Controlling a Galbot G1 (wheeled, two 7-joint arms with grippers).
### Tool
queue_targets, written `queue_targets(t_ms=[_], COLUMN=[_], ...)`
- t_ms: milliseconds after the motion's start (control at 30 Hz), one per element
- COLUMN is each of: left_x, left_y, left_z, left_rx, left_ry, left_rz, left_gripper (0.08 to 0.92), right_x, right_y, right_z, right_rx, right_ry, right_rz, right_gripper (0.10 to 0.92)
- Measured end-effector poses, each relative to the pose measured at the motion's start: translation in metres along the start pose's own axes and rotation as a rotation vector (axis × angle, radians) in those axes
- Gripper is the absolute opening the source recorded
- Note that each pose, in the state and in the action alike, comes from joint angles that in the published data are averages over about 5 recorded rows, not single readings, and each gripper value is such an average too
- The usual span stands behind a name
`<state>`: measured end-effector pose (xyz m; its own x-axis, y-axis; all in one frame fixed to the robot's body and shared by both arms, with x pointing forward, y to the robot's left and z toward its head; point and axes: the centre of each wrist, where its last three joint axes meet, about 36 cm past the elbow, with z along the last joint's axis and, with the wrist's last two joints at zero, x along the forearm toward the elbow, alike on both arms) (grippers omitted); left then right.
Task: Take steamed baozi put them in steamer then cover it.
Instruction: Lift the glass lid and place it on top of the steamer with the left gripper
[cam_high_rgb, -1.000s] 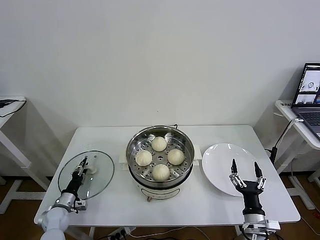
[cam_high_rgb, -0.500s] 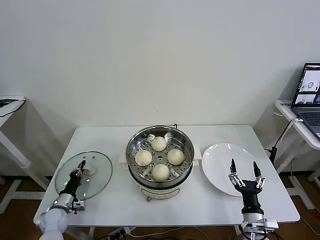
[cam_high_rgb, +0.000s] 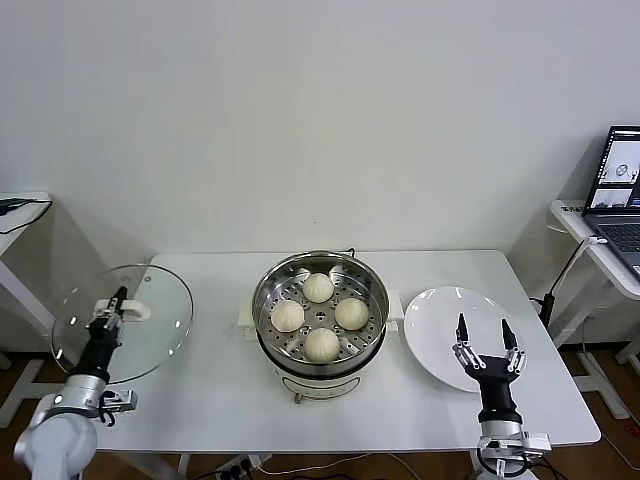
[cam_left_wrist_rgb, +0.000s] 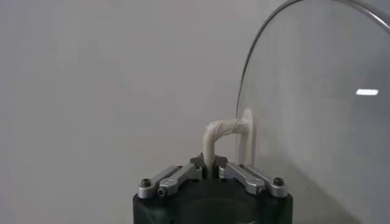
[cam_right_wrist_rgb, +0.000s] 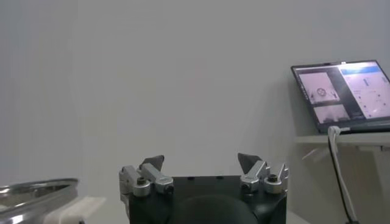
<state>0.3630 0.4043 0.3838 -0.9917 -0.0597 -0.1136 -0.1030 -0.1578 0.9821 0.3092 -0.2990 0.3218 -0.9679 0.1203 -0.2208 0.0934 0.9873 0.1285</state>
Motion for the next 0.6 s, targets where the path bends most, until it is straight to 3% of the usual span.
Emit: queue_targets(t_ms=[300, 600], left_x=[0.015, 0.018], left_y=[0.081, 0.119], left_z=[-0.052, -0.132], left_rx=[0.038, 0.141], left_ry=[0.007, -0.018], left_rz=[-0.046, 0.004], left_gripper=[0.198, 0.198], right_x=[-0.003, -0.001], right_y=[-0.003, -0.005], right_z=[0.000, -0.004], right_rx=[0.002, 0.007], right_ry=[-0.011, -0.019], right_rz=[0.006, 0.016], right_gripper=[0.823, 0.823])
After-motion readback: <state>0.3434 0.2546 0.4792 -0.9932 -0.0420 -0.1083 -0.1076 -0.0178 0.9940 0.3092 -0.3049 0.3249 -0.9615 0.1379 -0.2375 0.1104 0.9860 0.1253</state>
